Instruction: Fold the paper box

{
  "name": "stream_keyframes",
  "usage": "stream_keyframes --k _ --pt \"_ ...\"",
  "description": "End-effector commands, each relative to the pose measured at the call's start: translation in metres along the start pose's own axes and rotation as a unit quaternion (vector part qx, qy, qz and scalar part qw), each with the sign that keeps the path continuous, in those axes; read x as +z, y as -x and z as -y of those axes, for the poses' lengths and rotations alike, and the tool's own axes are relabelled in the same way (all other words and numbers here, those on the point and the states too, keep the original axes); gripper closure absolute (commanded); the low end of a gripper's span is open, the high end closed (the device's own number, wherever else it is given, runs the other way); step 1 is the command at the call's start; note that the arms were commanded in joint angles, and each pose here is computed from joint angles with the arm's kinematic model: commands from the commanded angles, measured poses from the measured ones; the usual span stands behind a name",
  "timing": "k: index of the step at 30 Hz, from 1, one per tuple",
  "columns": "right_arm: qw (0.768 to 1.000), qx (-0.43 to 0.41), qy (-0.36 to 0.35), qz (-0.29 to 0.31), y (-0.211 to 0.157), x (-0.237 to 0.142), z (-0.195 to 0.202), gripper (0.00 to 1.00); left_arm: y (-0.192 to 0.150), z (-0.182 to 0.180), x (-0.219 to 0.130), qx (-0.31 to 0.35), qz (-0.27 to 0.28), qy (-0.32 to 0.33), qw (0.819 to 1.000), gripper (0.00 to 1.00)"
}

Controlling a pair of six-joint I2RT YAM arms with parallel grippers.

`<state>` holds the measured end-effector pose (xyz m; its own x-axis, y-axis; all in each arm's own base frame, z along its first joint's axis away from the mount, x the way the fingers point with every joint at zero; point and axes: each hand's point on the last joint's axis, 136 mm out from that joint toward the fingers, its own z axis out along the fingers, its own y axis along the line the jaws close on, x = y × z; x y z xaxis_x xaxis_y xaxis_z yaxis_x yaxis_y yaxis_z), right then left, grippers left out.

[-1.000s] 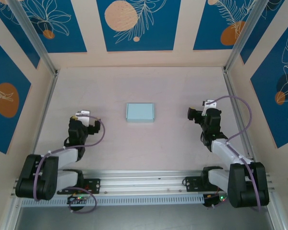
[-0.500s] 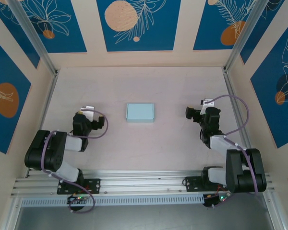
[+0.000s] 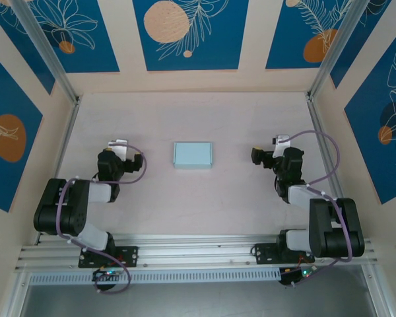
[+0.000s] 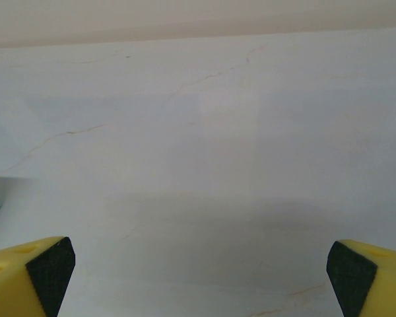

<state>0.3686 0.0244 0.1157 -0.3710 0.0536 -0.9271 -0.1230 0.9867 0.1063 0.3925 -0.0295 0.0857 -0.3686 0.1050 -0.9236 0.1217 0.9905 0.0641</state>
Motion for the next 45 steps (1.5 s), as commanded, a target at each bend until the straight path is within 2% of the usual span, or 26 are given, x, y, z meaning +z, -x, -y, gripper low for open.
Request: stream_keyframes --k 1,6,16,19,21,23,25,33,35,45 --pt "0.998 -0.014 0.050 0.035 0.009 -0.004 -0.016 0.00 0.003 -0.001 0.002 -0.009 0.002 -0.007 1.000 0.00" --pt "0.998 -0.006 0.054 0.039 0.008 0.005 -0.016 0.00 0.003 -0.001 0.002 -0.009 0.002 -0.007 1.000 0.00" --pt "0.999 -0.014 0.051 0.003 -0.012 0.029 -0.016 0.00 0.002 -0.001 0.002 -0.009 0.001 -0.007 1.000 0.00" --pt "1.000 0.017 -0.014 -0.005 -0.011 0.034 0.007 0.00 0.003 -0.001 0.002 -0.009 0.003 -0.006 1.000 0.00" --pt "0.999 0.021 -0.037 0.001 -0.011 0.032 0.013 0.01 0.003 -0.001 0.001 -0.009 0.003 -0.007 1.000 0.00" --pt "0.996 0.030 -0.088 0.012 -0.010 0.029 0.026 0.00 0.003 -0.001 0.001 -0.009 0.003 -0.006 1.000 0.00" --pt "0.994 0.036 -0.102 0.014 -0.009 0.028 0.031 0.00 0.003 -0.001 0.001 -0.009 0.003 -0.006 1.000 0.00" --pt "0.995 0.031 -0.089 0.014 -0.010 0.029 0.026 0.00 0.003 -0.001 0.001 -0.008 0.003 -0.006 1.000 0.00" --pt "1.000 -0.003 0.025 -0.012 -0.012 0.035 -0.008 0.00 0.003 -0.001 0.001 -0.008 0.004 -0.006 1.000 0.00" --pt "0.999 0.010 0.034 -0.010 -0.011 0.034 -0.005 0.00 0.003 -0.001 0.001 -0.008 0.003 -0.006 1.000 0.00"
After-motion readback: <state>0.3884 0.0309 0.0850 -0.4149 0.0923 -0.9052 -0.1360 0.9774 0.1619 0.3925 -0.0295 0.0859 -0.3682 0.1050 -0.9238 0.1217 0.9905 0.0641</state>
